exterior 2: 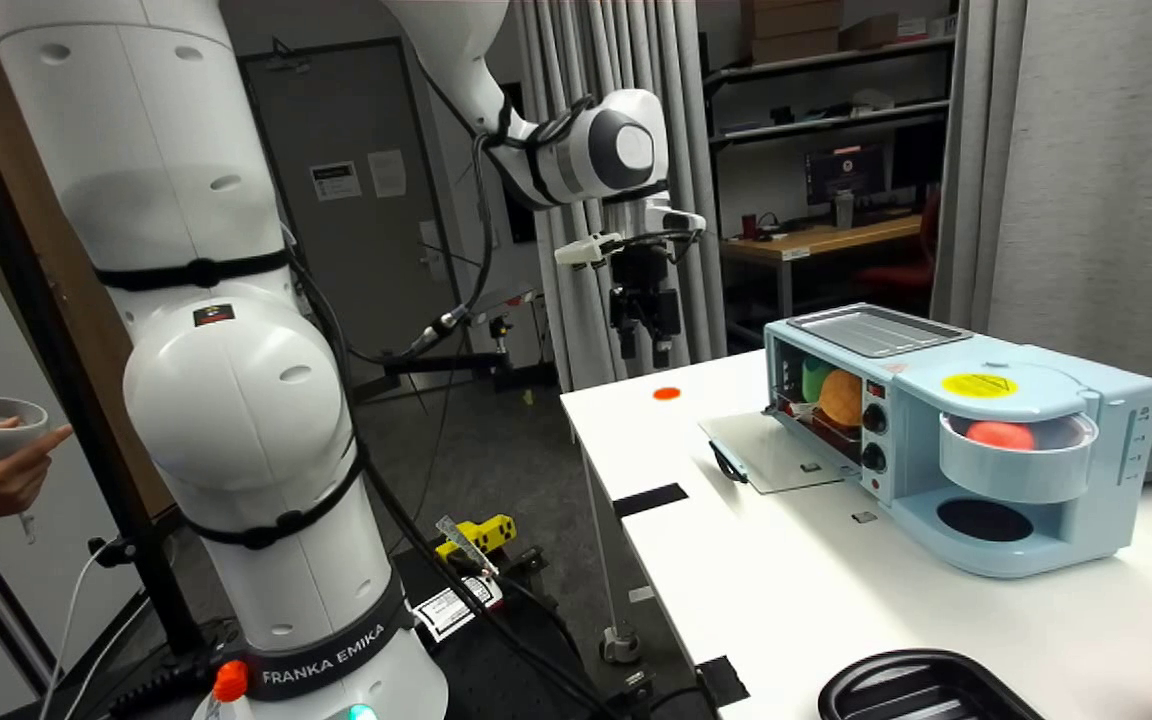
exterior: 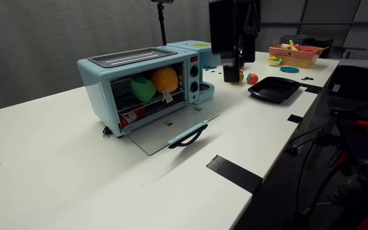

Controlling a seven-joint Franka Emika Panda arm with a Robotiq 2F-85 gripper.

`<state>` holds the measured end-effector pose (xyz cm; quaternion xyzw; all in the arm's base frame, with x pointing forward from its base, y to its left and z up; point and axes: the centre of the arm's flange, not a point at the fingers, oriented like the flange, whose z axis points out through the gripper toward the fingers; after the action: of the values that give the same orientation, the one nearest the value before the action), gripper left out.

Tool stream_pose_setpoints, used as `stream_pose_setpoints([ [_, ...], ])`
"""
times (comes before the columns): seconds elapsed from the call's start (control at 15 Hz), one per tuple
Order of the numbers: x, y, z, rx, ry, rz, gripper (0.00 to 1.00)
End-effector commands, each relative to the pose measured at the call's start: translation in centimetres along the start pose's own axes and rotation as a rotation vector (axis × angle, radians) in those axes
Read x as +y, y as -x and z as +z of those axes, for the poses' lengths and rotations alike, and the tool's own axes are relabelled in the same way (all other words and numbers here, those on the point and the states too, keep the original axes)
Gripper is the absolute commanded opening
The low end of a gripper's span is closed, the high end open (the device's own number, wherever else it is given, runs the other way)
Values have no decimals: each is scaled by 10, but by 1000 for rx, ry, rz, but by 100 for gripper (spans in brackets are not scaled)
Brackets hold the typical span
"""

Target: Close the toaster oven

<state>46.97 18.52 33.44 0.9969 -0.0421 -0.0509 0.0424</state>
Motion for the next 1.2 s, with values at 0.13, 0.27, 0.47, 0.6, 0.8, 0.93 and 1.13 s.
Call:
stream_pose_setpoints([
  [0.13, -6, -16, 49, -21, -87, 148, 100],
  [0.27, -2, -26, 65, -23, -113, 200, 100],
  [0.47, 4, -40, 89, -15, -140, 257, 100],
  [0.6, 7, -48, 105, -11, -149, 275, 100],
  [0.8, 7, -55, 129, -10, -155, 288, 100],
  [0.93, 4, -58, 144, -13, -151, 288, 100],
  [1.13, -1, -60, 159, -12, -141, 279, 100],
])
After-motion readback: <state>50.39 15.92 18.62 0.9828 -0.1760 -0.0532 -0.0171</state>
